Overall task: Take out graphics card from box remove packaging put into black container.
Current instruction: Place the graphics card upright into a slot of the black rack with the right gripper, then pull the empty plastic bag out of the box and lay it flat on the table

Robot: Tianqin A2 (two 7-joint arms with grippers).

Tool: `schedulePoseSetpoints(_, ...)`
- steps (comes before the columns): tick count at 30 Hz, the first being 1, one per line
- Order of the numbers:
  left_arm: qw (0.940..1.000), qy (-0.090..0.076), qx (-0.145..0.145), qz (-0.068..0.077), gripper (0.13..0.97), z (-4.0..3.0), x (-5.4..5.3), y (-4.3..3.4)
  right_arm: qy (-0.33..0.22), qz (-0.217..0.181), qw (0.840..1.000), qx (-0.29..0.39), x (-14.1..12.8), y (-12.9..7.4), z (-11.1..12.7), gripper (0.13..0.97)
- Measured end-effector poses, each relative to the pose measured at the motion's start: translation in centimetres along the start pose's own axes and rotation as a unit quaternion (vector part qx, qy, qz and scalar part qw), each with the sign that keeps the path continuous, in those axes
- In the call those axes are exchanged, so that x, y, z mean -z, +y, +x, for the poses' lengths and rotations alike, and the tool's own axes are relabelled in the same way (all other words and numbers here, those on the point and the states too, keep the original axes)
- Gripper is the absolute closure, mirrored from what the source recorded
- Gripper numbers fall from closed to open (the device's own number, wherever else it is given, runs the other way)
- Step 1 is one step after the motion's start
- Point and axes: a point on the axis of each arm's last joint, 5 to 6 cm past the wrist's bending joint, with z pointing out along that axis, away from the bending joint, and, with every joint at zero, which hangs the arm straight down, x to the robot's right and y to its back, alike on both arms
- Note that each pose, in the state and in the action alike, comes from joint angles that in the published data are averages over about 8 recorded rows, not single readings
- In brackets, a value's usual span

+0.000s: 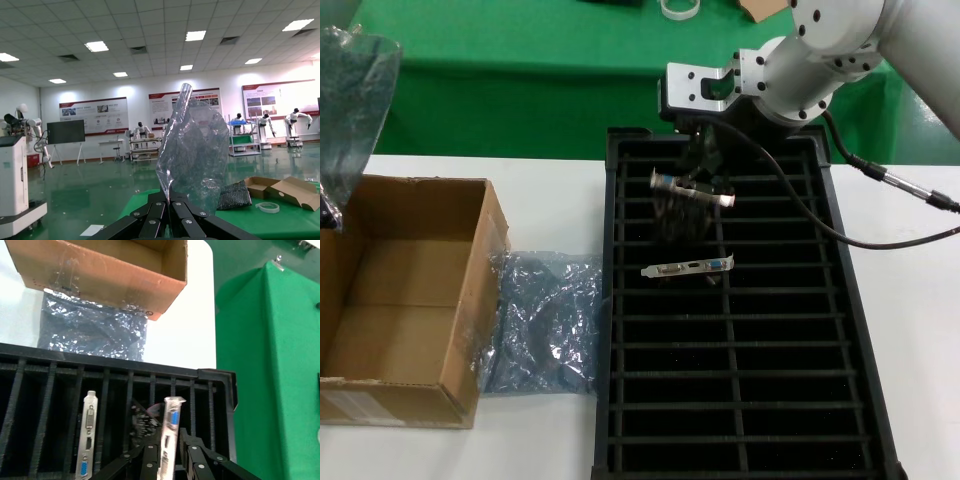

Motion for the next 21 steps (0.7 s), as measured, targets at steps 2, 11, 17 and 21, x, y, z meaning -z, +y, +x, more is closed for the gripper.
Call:
schedulePoseSetpoints(2,1.0000,0.000,0.000,0.000,0.959,-0.07,0.0,0.03,0.004,0.002,1.000,0.003,0.0,-0.1,0.0,0.885)
schedulePoseSetpoints(11,1.0000,-0.004,-0.003,-0.003,0.959,-0.33,0.1,0.07,0.020,0.009,1.000,0.013,0.0,-0.3,0.1,0.806)
schedulePoseSetpoints(17,1.0000,-0.003,0.002,-0.006,0.959,-0.55,0.1,-0.18,0.036,0.006,0.999,0.015,0.3,-0.2,0.6,0.725)
schedulePoseSetpoints(21,0.9996,0.007,0.025,-0.009,0.959,-0.74,0.0,-0.84,0.053,0.006,0.999,0.011,0.9,0.0,1.2,0.640)
